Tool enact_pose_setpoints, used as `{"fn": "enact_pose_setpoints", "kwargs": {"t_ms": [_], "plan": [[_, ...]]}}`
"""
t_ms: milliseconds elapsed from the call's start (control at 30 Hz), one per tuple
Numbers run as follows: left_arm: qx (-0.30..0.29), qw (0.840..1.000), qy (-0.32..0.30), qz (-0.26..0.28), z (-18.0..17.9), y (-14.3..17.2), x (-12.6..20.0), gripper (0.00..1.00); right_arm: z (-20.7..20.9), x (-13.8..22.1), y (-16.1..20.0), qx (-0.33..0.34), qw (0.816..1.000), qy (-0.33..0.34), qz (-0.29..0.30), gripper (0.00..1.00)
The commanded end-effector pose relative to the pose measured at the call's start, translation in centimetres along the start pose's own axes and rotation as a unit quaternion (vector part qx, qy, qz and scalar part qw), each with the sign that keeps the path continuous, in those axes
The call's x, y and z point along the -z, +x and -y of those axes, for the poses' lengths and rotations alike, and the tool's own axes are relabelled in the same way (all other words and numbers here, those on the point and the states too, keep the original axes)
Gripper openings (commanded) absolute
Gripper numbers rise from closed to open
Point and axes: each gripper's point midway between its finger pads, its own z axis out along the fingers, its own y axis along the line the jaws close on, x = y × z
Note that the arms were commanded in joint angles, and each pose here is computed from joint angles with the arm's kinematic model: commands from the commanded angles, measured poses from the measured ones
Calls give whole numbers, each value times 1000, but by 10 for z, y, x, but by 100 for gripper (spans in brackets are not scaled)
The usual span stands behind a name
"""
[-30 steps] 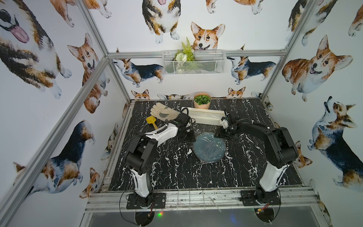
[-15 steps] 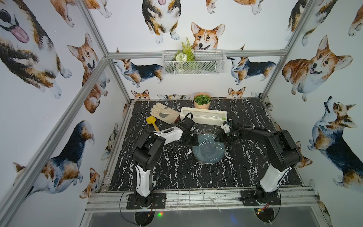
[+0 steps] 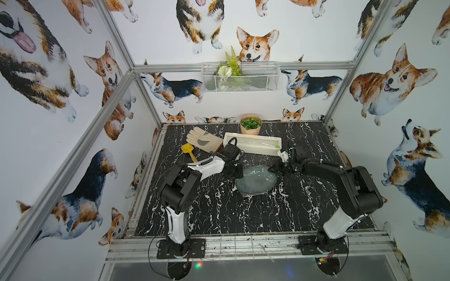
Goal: Wrap the plate with plastic wrap
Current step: Pick up the plate at the center of the board, then cover the plate with plastic wrap.
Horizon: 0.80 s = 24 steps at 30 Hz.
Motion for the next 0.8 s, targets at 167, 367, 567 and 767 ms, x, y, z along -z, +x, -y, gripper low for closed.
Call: {"fn": "enact_pose_setpoints", "kwargs": {"t_ms": [167, 367, 567, 767], "plan": [[4, 995, 17, 97, -4, -53, 51, 63, -26, 28, -20, 42, 997, -37, 55, 0], [-91, 985, 74, 125, 27, -87, 90, 66, -39, 36, -30, 88, 991, -48, 85, 0], [-140, 974, 156, 91, 63, -102, 74, 66, -52, 40, -39, 104, 987, -72, 104, 0], [-133, 972, 186, 50, 68, -105, 43, 63, -57, 43, -41, 108, 985, -79, 108, 0]]}}
